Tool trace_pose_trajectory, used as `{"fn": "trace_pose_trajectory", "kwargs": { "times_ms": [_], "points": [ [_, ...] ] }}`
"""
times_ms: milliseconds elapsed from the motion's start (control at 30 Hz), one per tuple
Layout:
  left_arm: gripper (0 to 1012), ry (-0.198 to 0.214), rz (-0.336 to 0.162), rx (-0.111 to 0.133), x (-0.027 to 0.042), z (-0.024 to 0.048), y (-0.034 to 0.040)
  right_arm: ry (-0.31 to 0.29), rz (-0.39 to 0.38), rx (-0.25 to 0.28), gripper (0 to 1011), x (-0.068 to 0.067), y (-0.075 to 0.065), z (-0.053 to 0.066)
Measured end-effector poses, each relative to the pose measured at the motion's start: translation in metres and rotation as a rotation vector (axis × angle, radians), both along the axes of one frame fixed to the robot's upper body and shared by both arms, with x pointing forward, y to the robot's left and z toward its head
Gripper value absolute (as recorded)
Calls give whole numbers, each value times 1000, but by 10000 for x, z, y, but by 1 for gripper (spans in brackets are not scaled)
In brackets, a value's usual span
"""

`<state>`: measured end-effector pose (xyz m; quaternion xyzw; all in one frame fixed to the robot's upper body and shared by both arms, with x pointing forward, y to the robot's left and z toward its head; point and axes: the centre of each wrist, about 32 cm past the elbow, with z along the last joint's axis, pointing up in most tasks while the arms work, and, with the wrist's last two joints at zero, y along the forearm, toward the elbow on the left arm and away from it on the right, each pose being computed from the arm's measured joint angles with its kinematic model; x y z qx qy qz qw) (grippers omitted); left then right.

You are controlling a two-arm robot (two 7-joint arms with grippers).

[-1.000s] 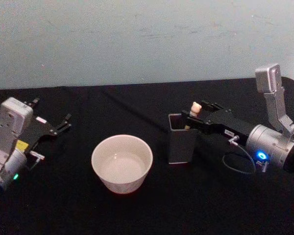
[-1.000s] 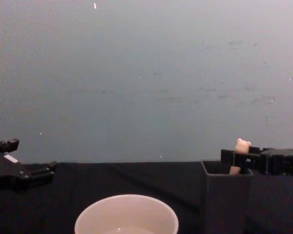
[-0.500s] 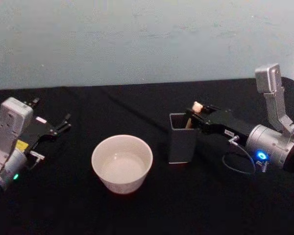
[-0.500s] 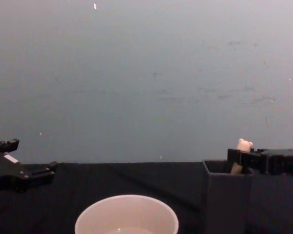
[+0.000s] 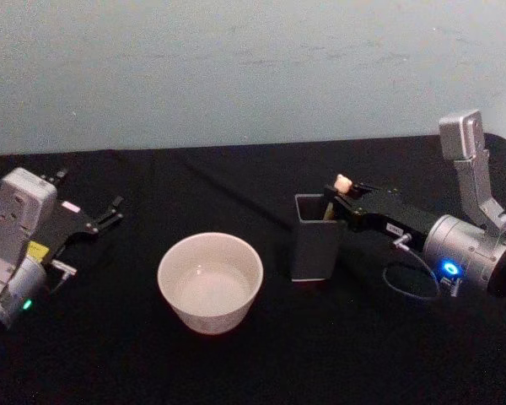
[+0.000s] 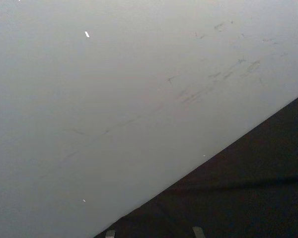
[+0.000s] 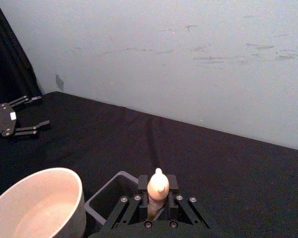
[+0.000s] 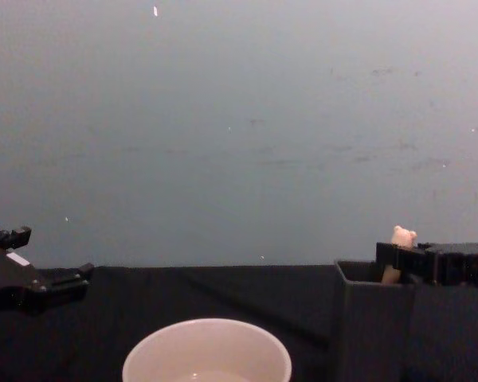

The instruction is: Pick up the stirring spoon with one hand, stir inside the cup, then place it back in its original position.

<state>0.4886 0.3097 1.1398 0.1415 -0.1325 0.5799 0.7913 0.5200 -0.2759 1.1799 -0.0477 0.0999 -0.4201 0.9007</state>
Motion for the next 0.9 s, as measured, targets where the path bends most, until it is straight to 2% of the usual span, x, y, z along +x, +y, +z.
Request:
{"fn": "trace_pose_trajectory", "kwargs": {
  "times_ms": [733, 900],
  "points": [
    [1001, 0, 0, 0, 0, 0, 0, 1, 0, 0, 214, 0, -2, 0],
    [1001, 0, 0, 0, 0, 0, 0, 17, 18, 23, 213, -3, -14, 40]
  ]
}}
